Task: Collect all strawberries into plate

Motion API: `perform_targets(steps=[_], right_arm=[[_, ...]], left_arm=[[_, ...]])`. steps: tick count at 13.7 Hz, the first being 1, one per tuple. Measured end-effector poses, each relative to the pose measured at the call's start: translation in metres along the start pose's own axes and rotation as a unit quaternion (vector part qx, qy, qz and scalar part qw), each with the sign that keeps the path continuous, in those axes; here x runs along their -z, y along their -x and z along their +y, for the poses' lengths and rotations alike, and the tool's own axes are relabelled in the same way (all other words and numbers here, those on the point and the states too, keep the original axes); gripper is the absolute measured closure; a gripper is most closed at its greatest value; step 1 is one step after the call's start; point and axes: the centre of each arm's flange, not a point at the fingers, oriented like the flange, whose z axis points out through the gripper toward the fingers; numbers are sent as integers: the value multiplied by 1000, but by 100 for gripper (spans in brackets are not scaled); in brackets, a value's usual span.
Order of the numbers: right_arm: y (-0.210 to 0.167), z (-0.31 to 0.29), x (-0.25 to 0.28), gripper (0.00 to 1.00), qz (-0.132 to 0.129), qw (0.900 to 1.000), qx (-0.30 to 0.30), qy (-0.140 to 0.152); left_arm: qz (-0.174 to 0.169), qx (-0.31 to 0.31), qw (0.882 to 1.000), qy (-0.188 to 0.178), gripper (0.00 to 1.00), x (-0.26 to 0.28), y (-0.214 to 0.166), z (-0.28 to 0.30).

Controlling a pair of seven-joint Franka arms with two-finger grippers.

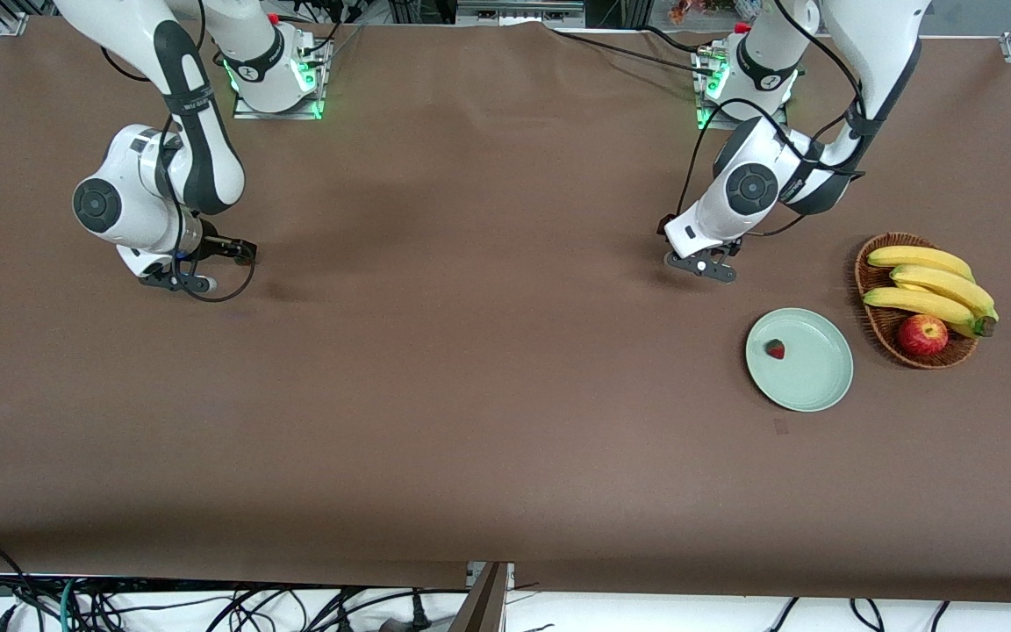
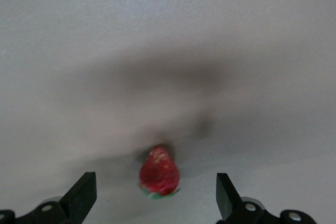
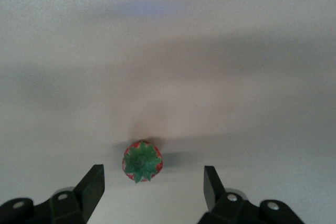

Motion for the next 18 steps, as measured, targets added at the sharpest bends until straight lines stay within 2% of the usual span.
perform_targets(steps=[2, 4, 5, 6, 8, 11, 13, 16, 18], right_arm=[[0, -2, -3, 29, 2, 1000, -7, -4], [-1, -8, -11, 37, 7, 1000, -11, -5], [-1, -11, -16, 37, 6, 1000, -11, -6], [-1, -14, -21, 44, 6, 1000, -9, -7], [-2, -18, -22, 67, 7, 1000, -4, -9], [-11, -33, -7, 67, 16, 1000, 4, -20], [-34, -68, 33, 67, 11, 999, 5, -41], [-63, -161, 130, 67, 10, 998, -7, -66], [-63, -246, 177, 67, 34, 996, -25, -79]], left_arm=[[-5, -1, 1000, 5, 5, -7, 1, 2], [-8, -2, 1000, 7, 29, -11, 1, 2], [-8, -2, 1000, 7, 39, -11, 1, 2], [-7, -1, 1000, 6, 48, -10, 1, 1], [-5, 0, 1000, 6, 68, -8, 0, 0], [-8, 2, 1000, -2, 68, 7, -7, -3], [-14, -3, 1000, -14, 68, 39, -25, -9], [-7, -26, 999, -17, 68, 96, -56, -44], [4, -39, 999, -14, 68, 118, -68, -79]])
